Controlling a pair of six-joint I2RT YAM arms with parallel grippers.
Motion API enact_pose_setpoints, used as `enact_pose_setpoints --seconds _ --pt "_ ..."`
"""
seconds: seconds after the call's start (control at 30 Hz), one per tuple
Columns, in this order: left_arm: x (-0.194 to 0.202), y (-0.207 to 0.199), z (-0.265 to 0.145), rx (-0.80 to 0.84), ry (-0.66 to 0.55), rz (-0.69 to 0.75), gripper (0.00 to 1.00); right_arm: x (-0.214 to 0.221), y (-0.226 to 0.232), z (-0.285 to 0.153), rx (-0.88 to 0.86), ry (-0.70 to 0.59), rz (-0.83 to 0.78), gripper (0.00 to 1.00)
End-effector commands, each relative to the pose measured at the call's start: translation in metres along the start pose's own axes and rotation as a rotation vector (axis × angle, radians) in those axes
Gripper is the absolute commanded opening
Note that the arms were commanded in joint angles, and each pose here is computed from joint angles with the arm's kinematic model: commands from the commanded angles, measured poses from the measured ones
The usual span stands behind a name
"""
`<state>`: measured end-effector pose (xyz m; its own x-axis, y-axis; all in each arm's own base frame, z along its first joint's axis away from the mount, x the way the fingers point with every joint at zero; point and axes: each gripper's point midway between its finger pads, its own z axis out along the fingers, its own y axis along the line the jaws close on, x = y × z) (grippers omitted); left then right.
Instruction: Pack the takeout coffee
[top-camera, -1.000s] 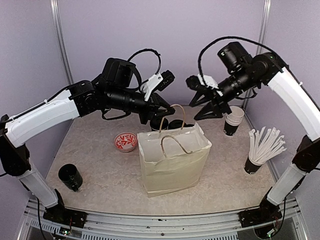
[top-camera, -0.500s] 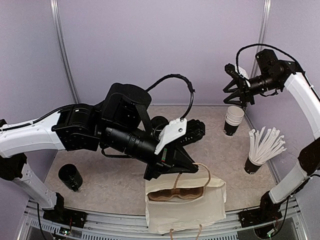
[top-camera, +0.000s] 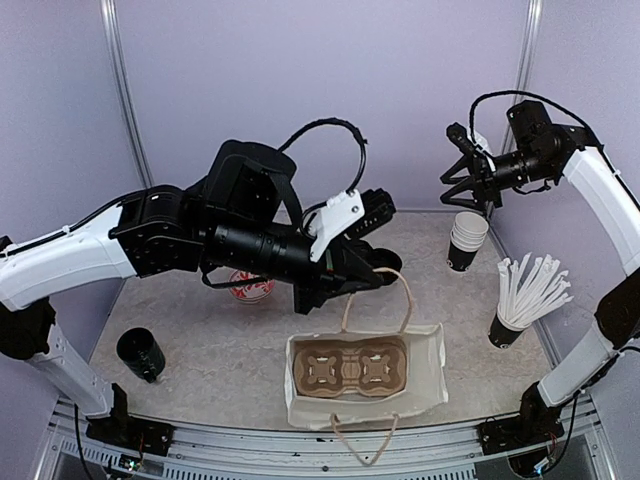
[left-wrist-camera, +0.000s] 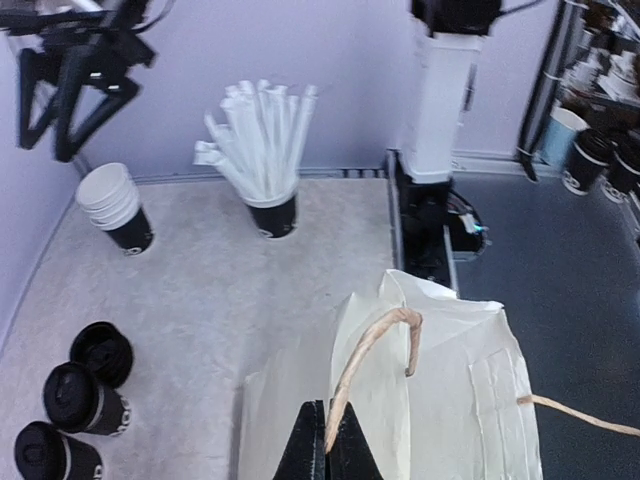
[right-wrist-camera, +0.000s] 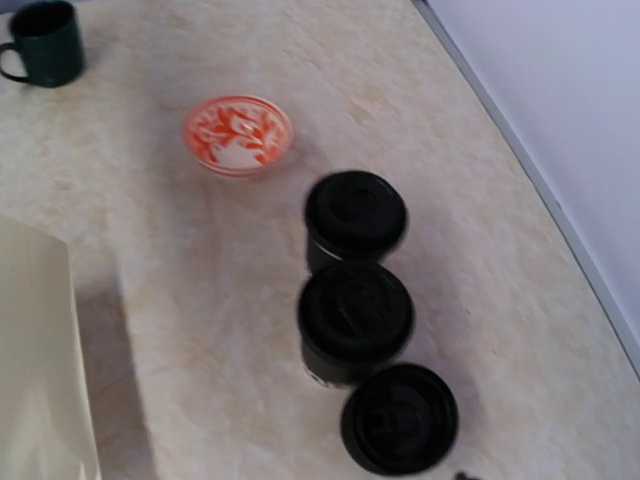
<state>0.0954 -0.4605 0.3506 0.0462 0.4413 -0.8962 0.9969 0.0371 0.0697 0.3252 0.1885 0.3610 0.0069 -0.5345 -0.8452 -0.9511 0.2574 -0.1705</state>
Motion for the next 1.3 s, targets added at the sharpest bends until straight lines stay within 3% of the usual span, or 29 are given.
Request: enact_pose_setpoints --seconds 0.0,0.2,0.4,0.5,0.73,1.03,1.27 --pt "-0.003 0.062 -0.01 -0.157 0.013 -0.027 0.0 0.013 -0.021 0.011 0.073 0.068 0.027 0.59" --pt "0.021 0.111 -0.023 -0.23 0.085 -0.105 0.0 0.023 -0.018 0.04 0.047 0.136 0.011 0.79" --pt "0.043 0.142 -0.051 -0.305 0.139 -0.185 0.0 0.016 -0.006 0.065 -0.013 0.124 -0.034 0.86" --pt "0.058 0.155 -0.066 -0.348 0.174 -0.223 0.0 0.017 -0.009 0.079 -0.037 0.128 -0.041 0.99" --pt "0.071 0.175 -0.097 -0.415 0.17 -0.265 0.0 0.026 -0.023 0.112 -0.098 0.15 -0.049 0.99" --pt "0.091 0.199 -0.124 -0.503 0.219 -0.287 0.0 0.042 -0.044 0.158 -0.127 0.204 0.005 0.82" --pt "0.102 0.224 -0.15 -0.643 0.221 -0.324 0.0 0.057 -0.047 0.194 -0.122 0.287 0.048 0.86"
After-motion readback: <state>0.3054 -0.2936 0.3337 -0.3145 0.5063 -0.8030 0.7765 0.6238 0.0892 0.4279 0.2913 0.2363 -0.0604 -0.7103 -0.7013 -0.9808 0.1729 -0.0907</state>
